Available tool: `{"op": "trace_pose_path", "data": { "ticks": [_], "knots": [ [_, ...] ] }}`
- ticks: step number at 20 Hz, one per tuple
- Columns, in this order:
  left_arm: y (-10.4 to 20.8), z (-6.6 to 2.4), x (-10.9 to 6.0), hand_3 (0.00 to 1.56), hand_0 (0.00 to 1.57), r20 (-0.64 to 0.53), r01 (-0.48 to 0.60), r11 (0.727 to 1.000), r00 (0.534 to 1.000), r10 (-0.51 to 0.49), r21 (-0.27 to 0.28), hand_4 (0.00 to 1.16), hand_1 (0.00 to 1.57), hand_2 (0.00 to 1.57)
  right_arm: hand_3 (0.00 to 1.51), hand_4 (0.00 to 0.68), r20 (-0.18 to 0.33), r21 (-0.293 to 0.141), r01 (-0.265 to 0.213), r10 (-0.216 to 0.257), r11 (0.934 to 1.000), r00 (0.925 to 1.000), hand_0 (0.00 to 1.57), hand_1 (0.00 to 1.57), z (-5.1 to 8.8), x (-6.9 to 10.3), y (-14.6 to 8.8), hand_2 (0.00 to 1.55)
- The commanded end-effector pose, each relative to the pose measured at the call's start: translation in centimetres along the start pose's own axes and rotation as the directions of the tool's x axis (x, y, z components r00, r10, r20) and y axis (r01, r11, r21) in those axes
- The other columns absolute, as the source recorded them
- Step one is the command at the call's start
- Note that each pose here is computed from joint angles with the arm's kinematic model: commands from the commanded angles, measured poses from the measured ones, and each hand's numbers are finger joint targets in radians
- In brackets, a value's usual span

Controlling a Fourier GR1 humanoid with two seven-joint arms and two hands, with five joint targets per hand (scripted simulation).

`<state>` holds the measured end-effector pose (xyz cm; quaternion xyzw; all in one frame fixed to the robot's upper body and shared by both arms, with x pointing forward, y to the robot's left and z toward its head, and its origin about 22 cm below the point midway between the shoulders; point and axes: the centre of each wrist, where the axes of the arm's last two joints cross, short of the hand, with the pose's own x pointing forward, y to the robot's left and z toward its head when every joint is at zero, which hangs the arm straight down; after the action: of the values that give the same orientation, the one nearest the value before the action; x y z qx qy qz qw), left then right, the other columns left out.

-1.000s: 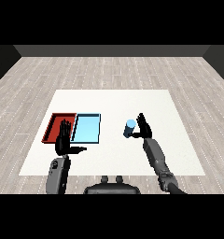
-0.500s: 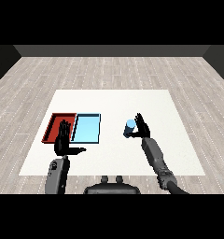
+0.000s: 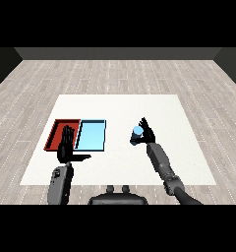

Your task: Pick the blue can and put it in the blue box

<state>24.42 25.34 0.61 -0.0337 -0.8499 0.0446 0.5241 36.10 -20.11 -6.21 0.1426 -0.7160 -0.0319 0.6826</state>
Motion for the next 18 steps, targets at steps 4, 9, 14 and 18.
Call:
{"op": "trace_pose_path", "data": {
  "ticks": [4,9,14,18],
  "knots": [
    [0.6,1.63,1.0,0.00,0.00,0.000,-0.001,1.000,1.000,0.001,-0.003,0.00,0.00,0.00,0.00,0.000,-0.020,0.012,-0.012,0.012,0.9999,0.9997,0.00,0.00,0.2,-0.3,0.3,0.00],
    [-1.9,2.72,0.3,0.00,0.00,-0.002,-0.023,1.000,1.000,0.023,0.003,0.00,0.00,0.00,0.00,0.000,-0.021,0.028,0.032,-0.031,0.9991,0.9993,0.00,0.00,-0.4,-1.5,0.8,0.00],
    [0.1,0.08,-0.7,0.00,0.00,-0.002,0.006,1.000,1.000,-0.006,0.016,0.00,0.00,0.00,0.00,0.000,-0.017,-0.015,0.002,-0.002,0.9999,0.9998,0.00,0.00,-0.5,-1.3,1.7,0.00],
    [0.0,-0.06,-0.1,0.00,0.00,0.009,0.007,1.000,1.000,-0.007,0.013,0.00,0.00,0.00,1.45,0.582,-0.053,-0.052,-0.108,0.106,0.9927,0.9930,1.53,1.53,-1.3,-1.6,3.0,1.49]
  ]
}}
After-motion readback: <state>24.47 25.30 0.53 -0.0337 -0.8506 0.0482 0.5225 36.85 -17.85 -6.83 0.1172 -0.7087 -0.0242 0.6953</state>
